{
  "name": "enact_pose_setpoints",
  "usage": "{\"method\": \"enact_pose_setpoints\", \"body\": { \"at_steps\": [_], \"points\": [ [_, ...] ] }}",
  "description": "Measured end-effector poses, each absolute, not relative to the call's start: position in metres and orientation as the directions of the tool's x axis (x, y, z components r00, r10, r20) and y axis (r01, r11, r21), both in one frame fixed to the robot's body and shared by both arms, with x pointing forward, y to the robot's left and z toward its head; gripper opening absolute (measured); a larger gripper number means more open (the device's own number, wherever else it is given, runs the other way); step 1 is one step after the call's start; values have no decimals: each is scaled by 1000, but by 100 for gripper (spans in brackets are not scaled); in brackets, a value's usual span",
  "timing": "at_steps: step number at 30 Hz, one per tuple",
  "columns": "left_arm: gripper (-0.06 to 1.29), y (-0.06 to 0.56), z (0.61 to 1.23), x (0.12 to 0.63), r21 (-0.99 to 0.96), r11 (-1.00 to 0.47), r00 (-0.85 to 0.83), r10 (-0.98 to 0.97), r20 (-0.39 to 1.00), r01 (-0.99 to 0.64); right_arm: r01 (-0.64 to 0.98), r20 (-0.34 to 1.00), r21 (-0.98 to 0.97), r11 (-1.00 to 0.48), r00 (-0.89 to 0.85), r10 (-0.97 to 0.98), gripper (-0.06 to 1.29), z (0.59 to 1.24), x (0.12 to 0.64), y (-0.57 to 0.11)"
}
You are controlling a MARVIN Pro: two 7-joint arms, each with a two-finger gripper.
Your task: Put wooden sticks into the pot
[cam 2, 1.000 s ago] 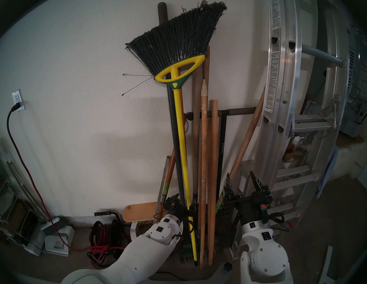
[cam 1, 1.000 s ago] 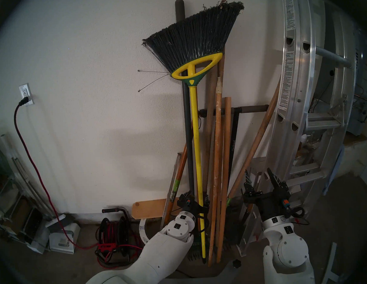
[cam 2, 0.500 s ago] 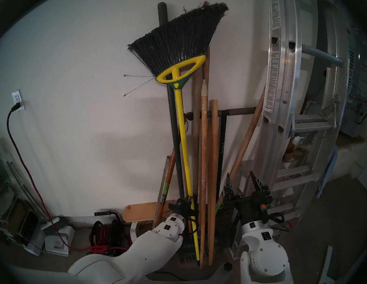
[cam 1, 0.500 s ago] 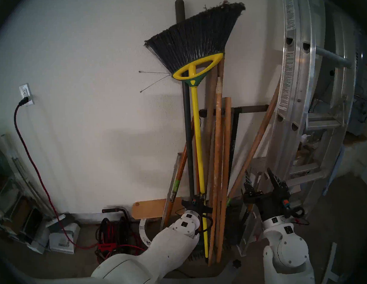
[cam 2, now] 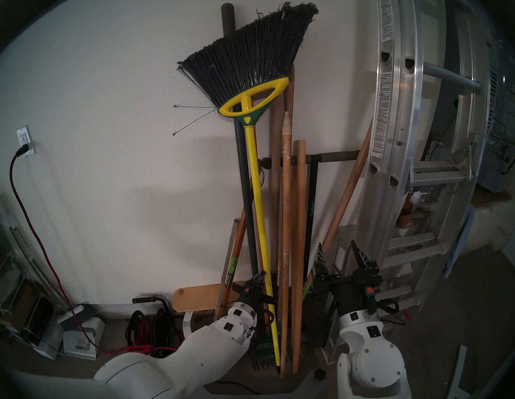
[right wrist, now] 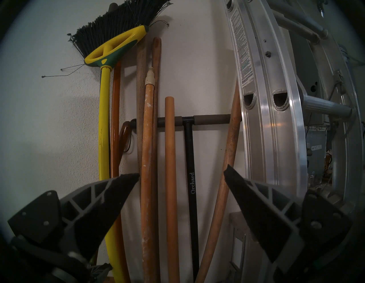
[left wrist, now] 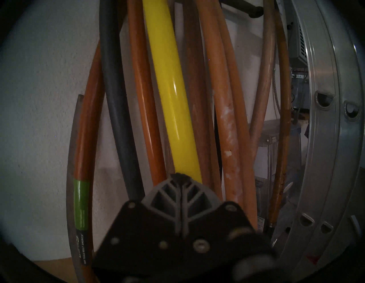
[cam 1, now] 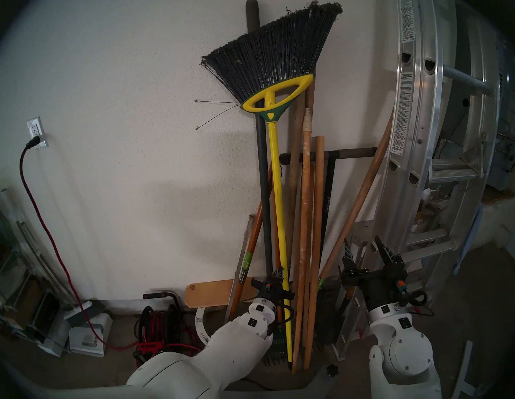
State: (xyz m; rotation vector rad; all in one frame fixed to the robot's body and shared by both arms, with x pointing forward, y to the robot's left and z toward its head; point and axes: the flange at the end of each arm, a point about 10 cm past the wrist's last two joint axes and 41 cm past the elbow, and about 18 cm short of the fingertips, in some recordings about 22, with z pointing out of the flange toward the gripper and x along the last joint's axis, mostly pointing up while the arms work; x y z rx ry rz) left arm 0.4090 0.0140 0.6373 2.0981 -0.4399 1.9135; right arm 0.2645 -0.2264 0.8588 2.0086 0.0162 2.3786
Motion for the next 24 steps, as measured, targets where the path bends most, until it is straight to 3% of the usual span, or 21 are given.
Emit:
{"method": "enact_pose_setpoints", "body": {
  "at_steps": [8,9,10,12,13,24],
  "points": [
    [-2,29,634,410,-3,-927,123,-53,991,-375,-15,985,26,-1000,-167,28,124,859,265,-226],
    [7,30,633,410,0,-928,130,-53,990,-372,-15,985,26,-1000,-167,28,124,859,265,-226],
    [36,31,633,410,2,-929,137,-52,989,-370,-15,985,26,-1000,-167,28,124,859,265,-226],
    [111,33,632,410,7,-930,149,-52,988,-368,-15,985,26,-1000,-167,28,124,859,265,-226],
    [127,33,632,410,9,-930,154,-52,987,-368,-15,985,26,-1000,-167,28,124,859,265,-226],
    [127,22,629,413,29,-928,201,-50,978,-371,-15,985,26,-1000,-167,28,124,859,265,-226]
  ]
}}
